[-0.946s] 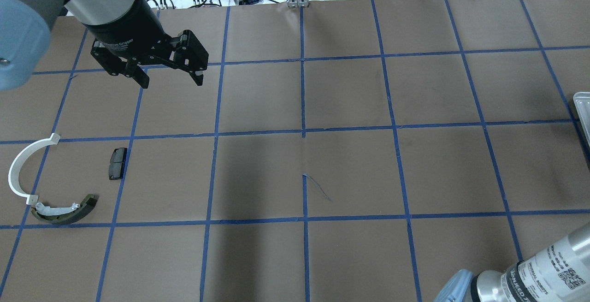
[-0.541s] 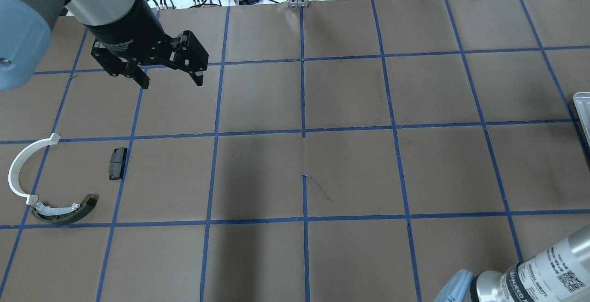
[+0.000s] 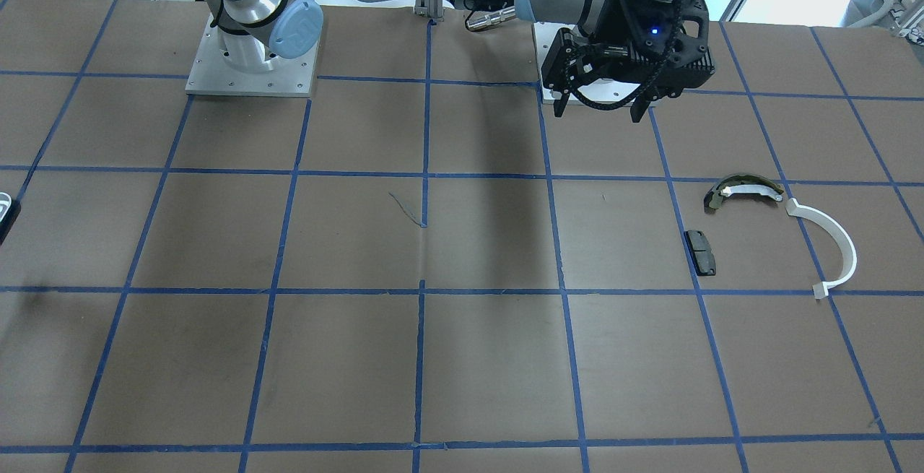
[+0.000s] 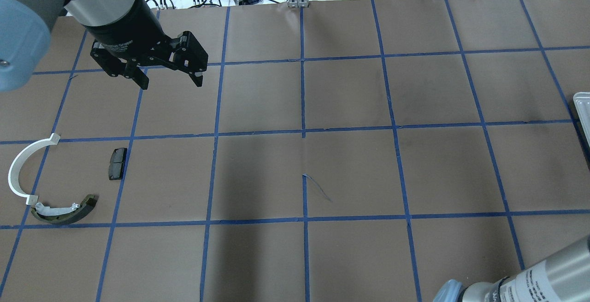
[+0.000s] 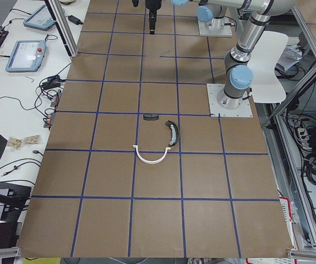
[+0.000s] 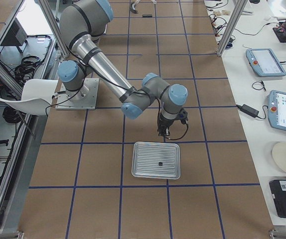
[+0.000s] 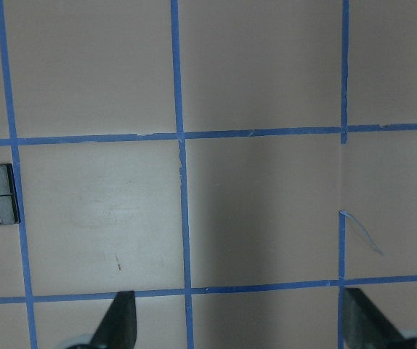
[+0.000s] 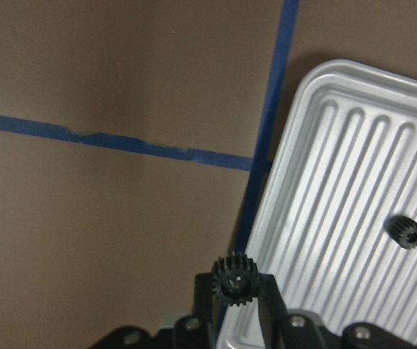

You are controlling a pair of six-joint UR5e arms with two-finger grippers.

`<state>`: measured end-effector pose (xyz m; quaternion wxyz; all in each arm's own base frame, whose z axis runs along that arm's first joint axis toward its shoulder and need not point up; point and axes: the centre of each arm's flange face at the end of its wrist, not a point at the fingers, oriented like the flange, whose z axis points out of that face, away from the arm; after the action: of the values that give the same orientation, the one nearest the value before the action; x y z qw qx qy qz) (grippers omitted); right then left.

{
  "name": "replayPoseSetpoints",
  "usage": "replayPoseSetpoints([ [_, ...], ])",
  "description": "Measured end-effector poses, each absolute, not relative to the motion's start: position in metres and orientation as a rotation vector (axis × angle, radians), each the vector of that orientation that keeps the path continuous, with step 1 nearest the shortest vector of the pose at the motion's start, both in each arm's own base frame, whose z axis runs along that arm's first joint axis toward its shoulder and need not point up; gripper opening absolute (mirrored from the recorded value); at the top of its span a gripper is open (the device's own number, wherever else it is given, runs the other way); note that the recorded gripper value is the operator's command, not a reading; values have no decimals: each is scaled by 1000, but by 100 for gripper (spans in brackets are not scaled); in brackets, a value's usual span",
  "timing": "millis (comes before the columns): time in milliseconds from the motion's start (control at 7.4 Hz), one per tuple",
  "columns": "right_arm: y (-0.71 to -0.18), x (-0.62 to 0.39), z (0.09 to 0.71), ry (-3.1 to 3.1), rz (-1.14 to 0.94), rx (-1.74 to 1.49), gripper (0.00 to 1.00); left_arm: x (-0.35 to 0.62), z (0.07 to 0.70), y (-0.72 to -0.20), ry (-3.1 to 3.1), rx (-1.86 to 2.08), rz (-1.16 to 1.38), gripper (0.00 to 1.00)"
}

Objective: Place bearing gear from tray to pile

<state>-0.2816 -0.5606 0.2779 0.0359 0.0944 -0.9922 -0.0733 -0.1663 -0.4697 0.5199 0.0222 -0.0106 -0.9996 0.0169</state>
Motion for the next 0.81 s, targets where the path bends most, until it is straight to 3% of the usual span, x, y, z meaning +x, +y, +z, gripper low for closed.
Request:
replayPoseSetpoints([
  [405,-607,-89,277,-3144,-140,163,0,-166,520,-470,-3096,-33,53,100],
  [811,-600,139,272,-3236,-147,-63,0,-166,520,-470,-3097,-32,52,100],
])
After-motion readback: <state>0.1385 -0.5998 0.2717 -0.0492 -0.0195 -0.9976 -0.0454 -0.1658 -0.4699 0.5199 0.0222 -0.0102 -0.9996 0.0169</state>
